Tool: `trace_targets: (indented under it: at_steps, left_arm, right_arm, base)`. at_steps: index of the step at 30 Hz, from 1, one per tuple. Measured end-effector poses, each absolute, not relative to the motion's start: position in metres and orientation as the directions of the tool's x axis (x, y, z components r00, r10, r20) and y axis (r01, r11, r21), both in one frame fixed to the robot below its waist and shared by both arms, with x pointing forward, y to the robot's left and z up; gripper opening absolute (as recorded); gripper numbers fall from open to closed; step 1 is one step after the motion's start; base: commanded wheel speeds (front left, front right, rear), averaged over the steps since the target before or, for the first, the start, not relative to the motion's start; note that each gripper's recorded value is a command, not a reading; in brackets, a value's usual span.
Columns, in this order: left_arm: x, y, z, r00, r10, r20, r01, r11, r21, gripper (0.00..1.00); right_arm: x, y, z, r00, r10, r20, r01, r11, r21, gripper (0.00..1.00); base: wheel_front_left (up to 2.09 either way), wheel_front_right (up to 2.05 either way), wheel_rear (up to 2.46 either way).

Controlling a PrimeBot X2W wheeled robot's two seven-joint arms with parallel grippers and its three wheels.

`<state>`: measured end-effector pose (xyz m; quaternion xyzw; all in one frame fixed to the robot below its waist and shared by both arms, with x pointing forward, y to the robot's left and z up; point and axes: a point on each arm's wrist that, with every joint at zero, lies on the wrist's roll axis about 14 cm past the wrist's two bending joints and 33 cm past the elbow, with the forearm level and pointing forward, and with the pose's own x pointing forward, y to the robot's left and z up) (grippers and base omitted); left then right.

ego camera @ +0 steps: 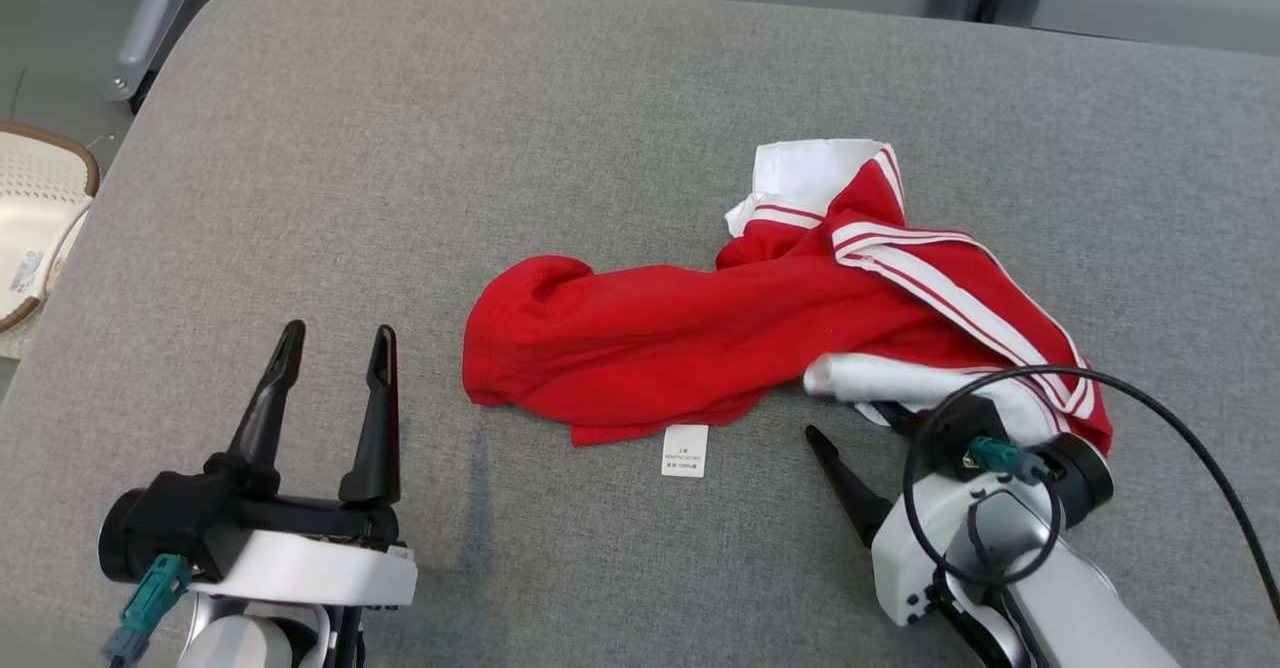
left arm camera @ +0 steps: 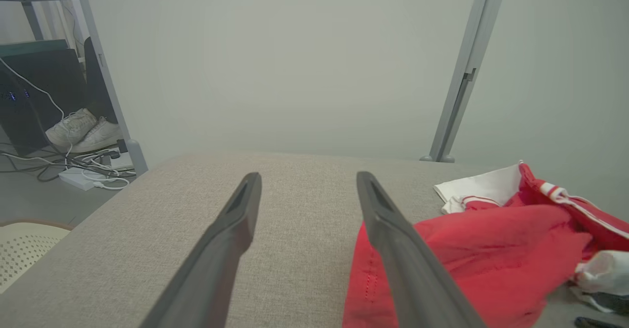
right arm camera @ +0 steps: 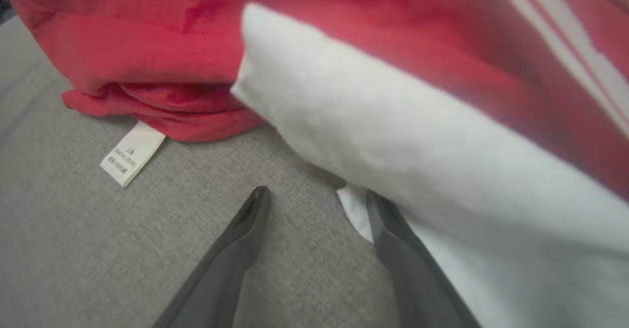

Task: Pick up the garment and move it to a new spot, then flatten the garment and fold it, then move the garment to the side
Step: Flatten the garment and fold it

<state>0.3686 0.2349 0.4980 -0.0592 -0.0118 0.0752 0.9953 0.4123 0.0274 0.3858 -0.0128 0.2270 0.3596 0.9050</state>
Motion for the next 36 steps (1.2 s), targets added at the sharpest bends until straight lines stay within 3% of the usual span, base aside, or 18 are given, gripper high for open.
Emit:
trace_targets:
  at_steps: [6, 7, 8, 9, 10, 22, 36]
  left_arm:
    - [0.373, 0.238, 0.493, 0.988, 0.156, 0.004, -0.154, 0.981, -0.117, 1.0]
    - [0.374, 0.238, 0.493, 0.988, 0.153, 0.007, -0.152, 0.982, -0.117, 1.0]
    - [0.376, 0.238, 0.494, 0.988, 0.152, 0.01, -0.149, 0.982, -0.118, 1.0]
    - [0.378, 0.238, 0.494, 0.989, 0.15, 0.014, -0.148, 0.982, -0.118, 1.0]
    - [0.379, 0.237, 0.495, 0.99, 0.143, 0.017, -0.14, 0.983, -0.117, 1.0]
    - [0.39, 0.229, 0.495, 0.994, 0.109, 0.032, -0.105, 0.988, -0.115, 1.0]
    - [0.396, 0.218, 0.503, 0.996, 0.067, 0.066, -0.06, 0.993, -0.106, 1.0]
  right_arm:
    - [0.419, 0.029, 0.366, 0.614, 0.63, -0.476, -0.656, 0.742, 0.136, 1.0]
    - [0.42, 0.029, 0.364, 0.613, 0.626, -0.482, -0.653, 0.745, 0.137, 0.96]
    - [0.421, 0.029, 0.363, 0.611, 0.625, -0.486, -0.649, 0.747, 0.145, 0.49]
    - [0.421, 0.028, 0.363, 0.612, 0.623, -0.487, -0.642, 0.751, 0.155, 0.21]
    - [0.422, 0.028, 0.362, 0.614, 0.622, -0.486, -0.638, 0.753, 0.158, 0.0]
    - [0.424, 0.008, 0.384, 0.716, 0.597, -0.361, -0.558, 0.801, 0.217, 0.0]
    - [0.414, -0.041, 0.471, 0.87, 0.475, -0.131, -0.446, 0.872, 0.202, 0.0]
  base:
    - [0.0, 0.0, 0.0]
    - [0.0, 0.0, 0.0]
    - [0.0, 0.0, 0.0]
    - [0.0, 0.0, 0.0]
    - [0.0, 0.0, 0.0]
    - [0.0, 0.0, 0.0]
    - [0.0, 0.0, 0.0]
